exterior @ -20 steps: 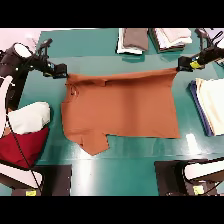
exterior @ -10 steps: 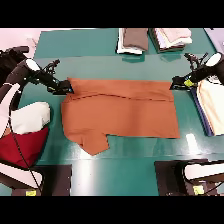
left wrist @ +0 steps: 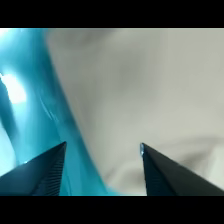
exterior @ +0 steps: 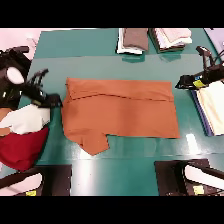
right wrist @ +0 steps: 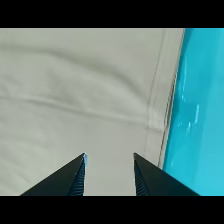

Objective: Fold the shirts.

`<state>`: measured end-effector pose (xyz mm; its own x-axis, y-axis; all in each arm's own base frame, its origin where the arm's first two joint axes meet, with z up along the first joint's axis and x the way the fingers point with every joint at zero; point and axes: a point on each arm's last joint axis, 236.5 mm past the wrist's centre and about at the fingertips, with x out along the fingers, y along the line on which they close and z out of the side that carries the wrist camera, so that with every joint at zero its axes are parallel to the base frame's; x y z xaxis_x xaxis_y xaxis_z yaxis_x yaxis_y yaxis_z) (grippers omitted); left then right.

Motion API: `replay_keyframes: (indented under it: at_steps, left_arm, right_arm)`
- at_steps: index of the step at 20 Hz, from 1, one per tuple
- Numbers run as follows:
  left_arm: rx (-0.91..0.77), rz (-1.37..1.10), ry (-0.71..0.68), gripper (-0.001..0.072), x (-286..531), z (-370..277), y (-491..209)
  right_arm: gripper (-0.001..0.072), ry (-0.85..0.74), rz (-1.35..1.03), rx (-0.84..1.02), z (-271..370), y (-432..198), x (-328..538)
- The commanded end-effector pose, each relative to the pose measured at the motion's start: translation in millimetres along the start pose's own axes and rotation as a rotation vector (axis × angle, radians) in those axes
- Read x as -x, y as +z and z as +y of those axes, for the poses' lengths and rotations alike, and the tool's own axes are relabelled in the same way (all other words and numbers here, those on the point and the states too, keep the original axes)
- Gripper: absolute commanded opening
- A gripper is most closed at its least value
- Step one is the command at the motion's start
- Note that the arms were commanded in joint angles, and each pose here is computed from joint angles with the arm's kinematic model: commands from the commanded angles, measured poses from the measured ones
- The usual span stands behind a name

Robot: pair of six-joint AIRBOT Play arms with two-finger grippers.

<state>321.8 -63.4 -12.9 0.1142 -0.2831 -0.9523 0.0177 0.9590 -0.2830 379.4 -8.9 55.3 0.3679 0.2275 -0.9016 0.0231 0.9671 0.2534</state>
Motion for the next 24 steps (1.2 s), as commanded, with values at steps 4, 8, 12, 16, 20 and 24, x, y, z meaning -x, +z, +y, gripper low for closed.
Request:
replay_keyframes:
  at_steps: [4, 8, 12, 16, 20, 24]
  left_arm:
    - [0.167, 0.069, -0.11, 0.055, -43, -13, -126]
    - [0.255, 0.042, -0.264, 0.055, -62, -41, -131]
    - [0.267, 0.001, -0.357, 0.0548, -68, -62, -127]
    - [0.17, 0.012, -0.362, 0.0062, -60, -73, -127]
    - [0.049, -0.015, -0.293, 0.0025, -34, -69, -107]
    - [0.018, -0.044, -0.296, 0.0025, -20, -74, -95]
  right_arm:
    - [0.0353, -0.013, -0.089, 0.007, 7, -24, 20]
    - [0.0353, -0.014, -0.114, 0.015, 10, -23, 30]
    - [0.0353, -0.015, -0.128, 0.02, 12, -23, 36]
    - [0.0353, -0.017, -0.048, 0.012, 8, -42, 35]
    - [0.0353, -0.016, 0.129, -0.082, -25, -94, 41]
    - [0.0544, -0.007, 0.262, -0.345, -66, -176, 9]
